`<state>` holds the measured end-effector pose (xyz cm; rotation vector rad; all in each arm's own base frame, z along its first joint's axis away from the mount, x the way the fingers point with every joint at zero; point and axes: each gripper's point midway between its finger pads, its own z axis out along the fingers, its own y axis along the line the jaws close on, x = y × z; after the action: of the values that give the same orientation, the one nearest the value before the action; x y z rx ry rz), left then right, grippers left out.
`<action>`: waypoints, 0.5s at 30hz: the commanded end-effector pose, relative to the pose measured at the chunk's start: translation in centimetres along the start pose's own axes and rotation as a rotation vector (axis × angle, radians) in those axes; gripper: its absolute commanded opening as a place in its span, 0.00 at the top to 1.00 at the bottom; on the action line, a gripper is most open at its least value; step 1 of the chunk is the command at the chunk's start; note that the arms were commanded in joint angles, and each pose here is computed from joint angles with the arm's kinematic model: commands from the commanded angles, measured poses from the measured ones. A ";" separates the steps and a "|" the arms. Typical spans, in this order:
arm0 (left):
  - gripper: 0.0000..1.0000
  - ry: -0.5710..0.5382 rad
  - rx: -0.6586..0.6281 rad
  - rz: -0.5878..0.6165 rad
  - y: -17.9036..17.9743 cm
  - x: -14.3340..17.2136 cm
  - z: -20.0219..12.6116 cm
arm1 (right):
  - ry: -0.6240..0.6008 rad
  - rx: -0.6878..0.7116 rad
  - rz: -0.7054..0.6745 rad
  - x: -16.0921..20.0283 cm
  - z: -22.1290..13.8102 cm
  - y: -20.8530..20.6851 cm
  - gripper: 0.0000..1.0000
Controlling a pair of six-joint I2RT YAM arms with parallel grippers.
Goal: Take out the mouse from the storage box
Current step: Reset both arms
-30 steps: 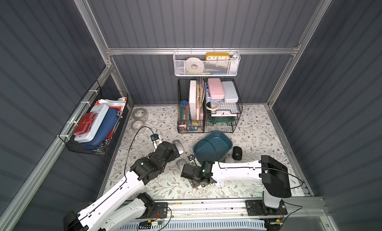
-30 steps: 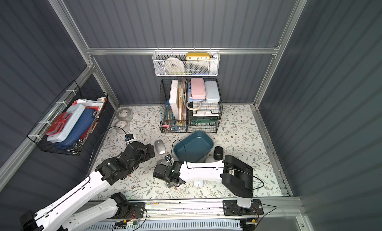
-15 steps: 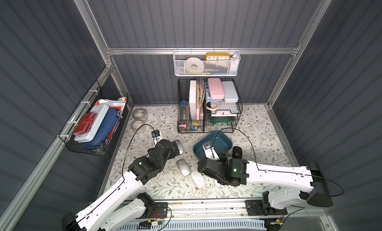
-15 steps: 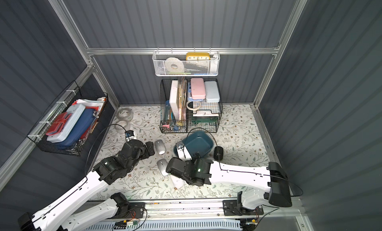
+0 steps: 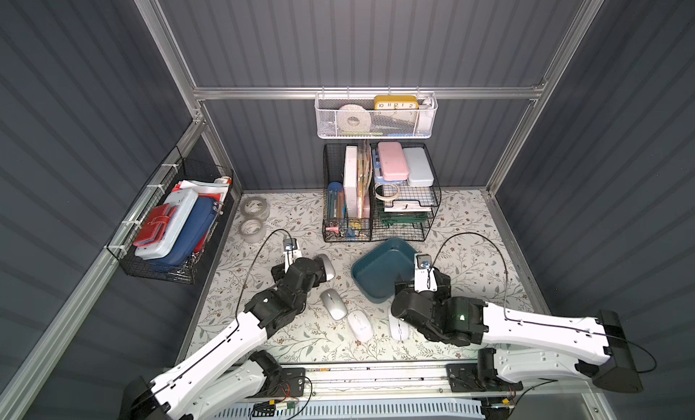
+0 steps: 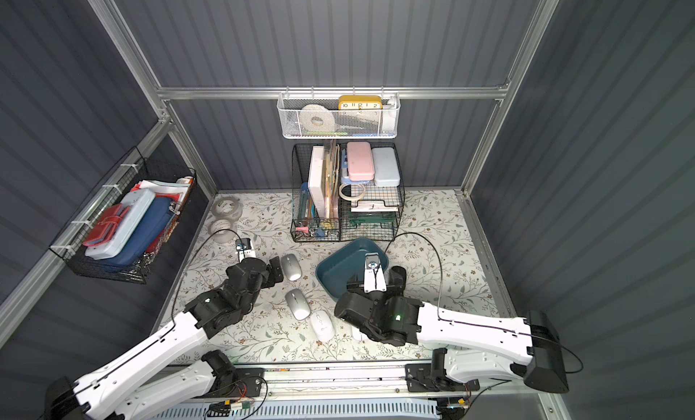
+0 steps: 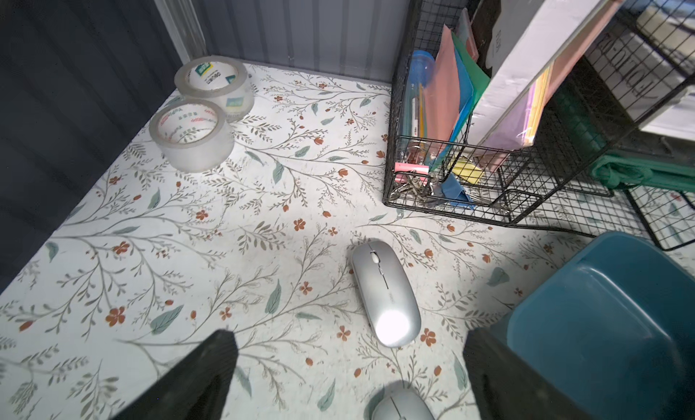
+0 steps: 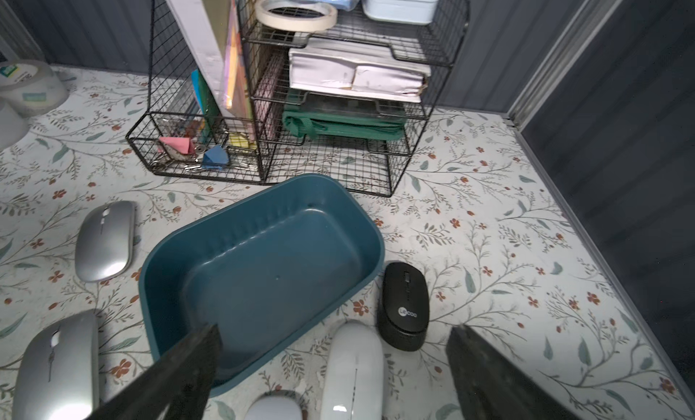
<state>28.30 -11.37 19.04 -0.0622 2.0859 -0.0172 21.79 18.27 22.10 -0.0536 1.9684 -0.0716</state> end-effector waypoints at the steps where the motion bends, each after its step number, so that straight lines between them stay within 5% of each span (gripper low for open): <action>1: 0.01 -0.001 -0.012 0.181 -2.2 -0.7 2.5 | -0.085 0.081 0.007 -0.8 -0.2 -2.7 0.01; 7: 0.01 -0.071 0.009 0.243 -3.9 -2.4 5.3 | -0.129 0.211 -0.020 -0.7 0.1 -7.3 0.01; 15: 0.01 -0.146 -0.153 0.240 2.0 -5.5 9.5 | -0.150 0.198 0.099 -2.4 0.1 -10.9 0.01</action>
<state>37.43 -10.23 17.57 0.0913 2.0325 0.2235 22.60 7.95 24.60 0.1843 1.8242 -0.1959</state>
